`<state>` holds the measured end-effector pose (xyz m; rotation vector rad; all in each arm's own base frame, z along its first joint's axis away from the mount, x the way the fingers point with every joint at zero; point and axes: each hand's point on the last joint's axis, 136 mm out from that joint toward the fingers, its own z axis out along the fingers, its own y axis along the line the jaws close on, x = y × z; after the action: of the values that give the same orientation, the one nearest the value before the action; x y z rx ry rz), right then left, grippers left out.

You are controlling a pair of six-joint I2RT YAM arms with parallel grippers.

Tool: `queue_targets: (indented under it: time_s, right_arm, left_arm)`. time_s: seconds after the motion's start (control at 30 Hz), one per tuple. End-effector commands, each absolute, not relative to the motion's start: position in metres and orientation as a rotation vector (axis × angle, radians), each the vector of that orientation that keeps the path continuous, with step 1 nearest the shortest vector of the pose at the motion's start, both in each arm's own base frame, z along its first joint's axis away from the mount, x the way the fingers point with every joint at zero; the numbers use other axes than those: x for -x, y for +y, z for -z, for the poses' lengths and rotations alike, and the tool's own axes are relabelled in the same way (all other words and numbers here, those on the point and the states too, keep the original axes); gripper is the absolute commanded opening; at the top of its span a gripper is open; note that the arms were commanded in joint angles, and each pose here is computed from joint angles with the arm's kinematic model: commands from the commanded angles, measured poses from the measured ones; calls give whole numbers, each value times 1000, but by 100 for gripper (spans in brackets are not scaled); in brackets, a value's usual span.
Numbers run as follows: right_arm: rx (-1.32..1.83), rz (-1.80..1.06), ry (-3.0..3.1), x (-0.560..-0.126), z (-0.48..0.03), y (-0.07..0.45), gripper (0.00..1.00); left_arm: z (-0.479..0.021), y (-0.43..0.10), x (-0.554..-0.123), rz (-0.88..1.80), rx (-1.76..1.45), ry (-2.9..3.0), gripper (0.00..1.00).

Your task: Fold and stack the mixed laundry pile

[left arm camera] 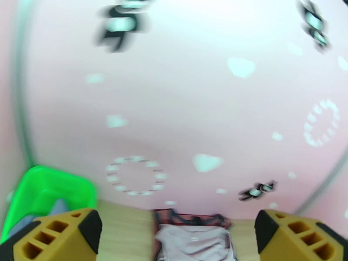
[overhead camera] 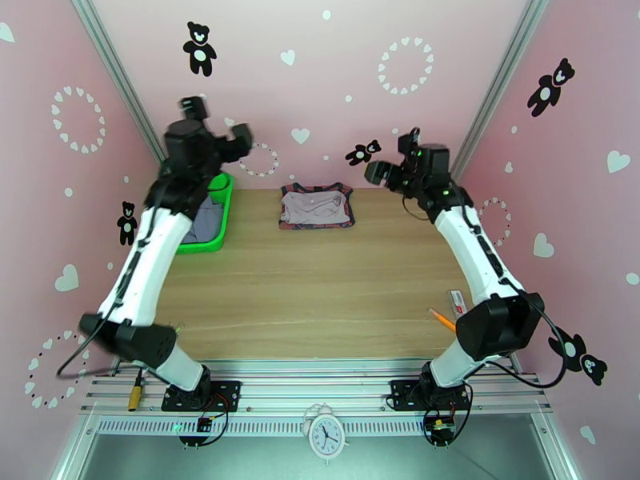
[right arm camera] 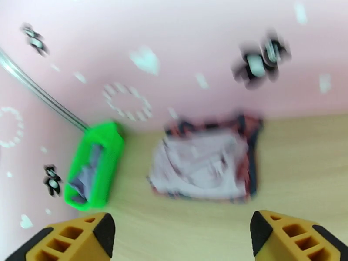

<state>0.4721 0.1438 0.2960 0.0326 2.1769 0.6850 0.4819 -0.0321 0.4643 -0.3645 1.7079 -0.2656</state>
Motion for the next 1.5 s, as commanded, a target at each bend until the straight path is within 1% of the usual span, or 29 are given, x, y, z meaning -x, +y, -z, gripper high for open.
queue_targets:
  time_s: [0.0, 0.1, 0.2, 0.3, 0.47, 0.57, 0.7, 0.73, 0.8, 0.83, 0.87, 0.9, 0.93, 0.97, 1.03, 1.13, 1.2, 1.3, 1.37, 1.47]
  right_arm:
    - [5, -575, 2370, -440, -233, 157, 99]
    - [74, -531, 2415, -418, -214, 167, 99]
    - [140, -520, 2459, -401, -195, 179, 99]
    - [178, -509, 2504, -392, -175, 187, 99]
    - [200, -501, 2589, -383, -138, 198, 99]
    - [211, -493, 2636, -381, -120, 203, 99]
    - [214, -479, 2680, -380, -102, 205, 99]
    - [212, -479, 2688, -380, -99, 205, 99]
    - [213, -478, 2700, -380, -94, 206, 99]
    - [213, -482, 2703, -381, -94, 207, 99]
    - [210, -485, 2705, -381, -93, 208, 98]
    - [213, -489, 2704, -381, -94, 209, 98]
    - [211, -489, 2706, -381, -94, 209, 98]
    - [212, -490, 2703, -380, -96, 209, 98]
    - [216, -491, 2694, -379, -101, 210, 97]
    - [221, -490, 2678, -375, -110, 209, 97]
    - [220, -491, 2663, -372, -116, 208, 97]
    - [211, -496, 2635, -367, -127, 204, 96]
    - [205, -513, 2606, -364, -136, 204, 94]
    - [195, -531, 2572, -358, -147, 201, 93]
  left_arm:
    - [-329, 24, -502, 223, 635, 2014, 98]
    - [-284, 62, -507, 185, 739, 2080, 99]
    - [-245, 96, -512, 64, 811, 2146, 98]
    - [-207, 115, -520, -58, 837, 2221, 98]
    - [-144, 117, -547, -81, 815, 2349, 98]
    - [-107, 120, -556, -103, 835, 2405, 98]
    - [-75, 121, -561, -114, 859, 2447, 98]
    - [-70, 120, -562, -106, 858, 2454, 95]
    - [-65, 117, -564, -81, 856, 2458, 87]
    - [-65, 115, -564, -67, 856, 2456, 77]
    - [-66, 114, -565, -54, 851, 2454, 60]
    - [-69, 113, -565, -42, 846, 2450, 39]
    - [-75, 112, -566, -38, 842, 2441, 15]
    - [-81, 112, -566, -38, 837, 2435, 0]
    - [-99, 114, -565, -45, 827, 2410, 0]
    - [-146, 117, -561, -59, 798, 2334, 0]
    - [-191, 116, -556, -47, 768, 2262, 0]
    - [-272, 111, -540, -17, 714, 2136, 0]
    - [-328, 107, -522, 5, 679, 2058, 0]
    - [-397, 97, -491, 49, 635, 1973, 0]
